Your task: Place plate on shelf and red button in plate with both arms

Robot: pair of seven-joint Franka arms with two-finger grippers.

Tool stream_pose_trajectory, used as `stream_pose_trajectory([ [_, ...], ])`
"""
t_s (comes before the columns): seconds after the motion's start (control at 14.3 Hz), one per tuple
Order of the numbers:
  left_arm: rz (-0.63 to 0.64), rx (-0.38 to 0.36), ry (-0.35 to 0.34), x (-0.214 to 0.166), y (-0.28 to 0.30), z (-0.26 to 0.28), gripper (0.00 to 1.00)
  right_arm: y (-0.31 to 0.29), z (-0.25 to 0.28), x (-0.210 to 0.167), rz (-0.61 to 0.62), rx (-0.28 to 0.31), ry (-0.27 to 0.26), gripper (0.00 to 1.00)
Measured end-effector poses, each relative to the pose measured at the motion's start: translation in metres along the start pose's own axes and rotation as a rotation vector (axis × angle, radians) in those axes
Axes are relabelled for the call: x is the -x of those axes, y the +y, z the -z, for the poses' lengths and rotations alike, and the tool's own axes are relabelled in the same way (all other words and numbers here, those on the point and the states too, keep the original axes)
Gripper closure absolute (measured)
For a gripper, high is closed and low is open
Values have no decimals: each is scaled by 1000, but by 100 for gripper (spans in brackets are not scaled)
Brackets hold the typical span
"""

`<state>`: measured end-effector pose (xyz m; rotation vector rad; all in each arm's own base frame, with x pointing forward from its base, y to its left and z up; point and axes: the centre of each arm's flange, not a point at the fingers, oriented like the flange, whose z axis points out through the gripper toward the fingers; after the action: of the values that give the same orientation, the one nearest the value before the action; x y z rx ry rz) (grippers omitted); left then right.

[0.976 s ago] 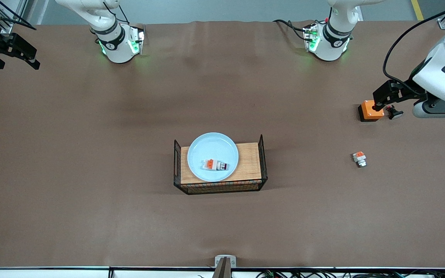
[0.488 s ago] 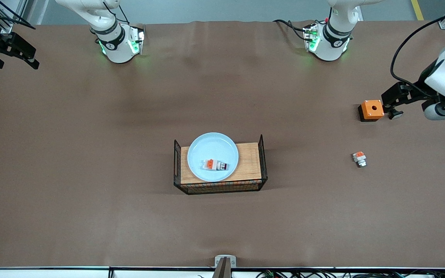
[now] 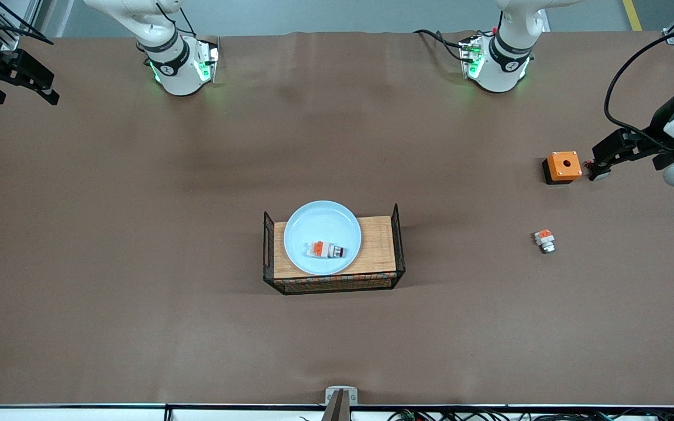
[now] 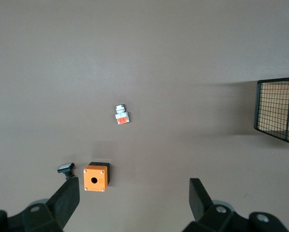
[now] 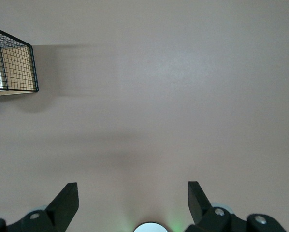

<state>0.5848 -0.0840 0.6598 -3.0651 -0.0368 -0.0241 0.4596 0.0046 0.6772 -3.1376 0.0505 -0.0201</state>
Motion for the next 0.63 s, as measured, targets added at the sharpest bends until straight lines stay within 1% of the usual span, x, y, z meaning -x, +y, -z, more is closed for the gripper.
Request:
stream_pose_trajectory([
  [0.42, -9, -41, 11, 3, 20, 3, 0, 0, -3, -2, 0, 0, -4, 0],
  [0.63, 10, -12, 5, 2, 12, 3, 0, 0, -1, -2, 0, 0, -2, 0],
])
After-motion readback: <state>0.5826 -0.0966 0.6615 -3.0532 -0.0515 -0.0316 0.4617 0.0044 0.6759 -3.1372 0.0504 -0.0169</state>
